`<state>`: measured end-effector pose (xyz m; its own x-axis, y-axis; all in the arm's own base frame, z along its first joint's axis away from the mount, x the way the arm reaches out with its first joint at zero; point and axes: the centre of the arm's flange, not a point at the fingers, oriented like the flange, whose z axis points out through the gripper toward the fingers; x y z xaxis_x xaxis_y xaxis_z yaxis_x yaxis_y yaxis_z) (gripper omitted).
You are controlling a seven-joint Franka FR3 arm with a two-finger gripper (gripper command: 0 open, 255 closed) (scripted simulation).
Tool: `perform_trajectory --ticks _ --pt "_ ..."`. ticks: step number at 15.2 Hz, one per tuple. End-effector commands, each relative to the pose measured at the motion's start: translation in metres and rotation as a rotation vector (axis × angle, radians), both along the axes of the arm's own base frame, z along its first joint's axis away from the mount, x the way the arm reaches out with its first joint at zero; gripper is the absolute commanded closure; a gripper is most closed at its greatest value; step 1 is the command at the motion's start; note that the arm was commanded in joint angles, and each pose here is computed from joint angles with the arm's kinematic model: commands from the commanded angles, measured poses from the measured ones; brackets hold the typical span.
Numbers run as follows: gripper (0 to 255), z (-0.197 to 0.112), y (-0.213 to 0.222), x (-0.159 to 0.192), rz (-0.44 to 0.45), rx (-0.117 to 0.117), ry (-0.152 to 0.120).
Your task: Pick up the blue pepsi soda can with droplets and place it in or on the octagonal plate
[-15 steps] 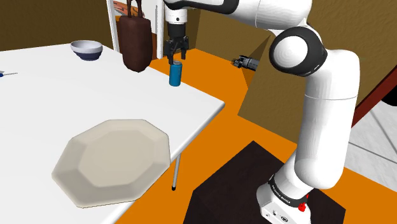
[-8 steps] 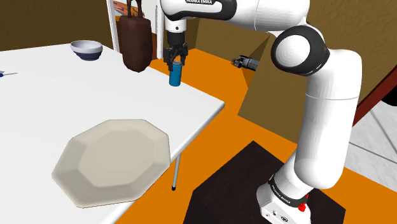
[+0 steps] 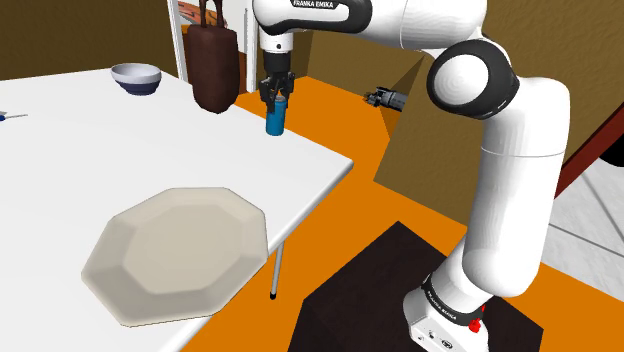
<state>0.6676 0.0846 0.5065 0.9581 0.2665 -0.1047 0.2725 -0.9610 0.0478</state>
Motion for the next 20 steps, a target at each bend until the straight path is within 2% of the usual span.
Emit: perform_trajectory --ticks 1,9,20 --pt "255 0.000 0.000 0.000 0.000 0.000 0.000" --pt "255 0.000 0.000 0.000 0.000 0.000 0.000" --pt "255 0.058 0.000 0.000 0.000 0.000 0.000"
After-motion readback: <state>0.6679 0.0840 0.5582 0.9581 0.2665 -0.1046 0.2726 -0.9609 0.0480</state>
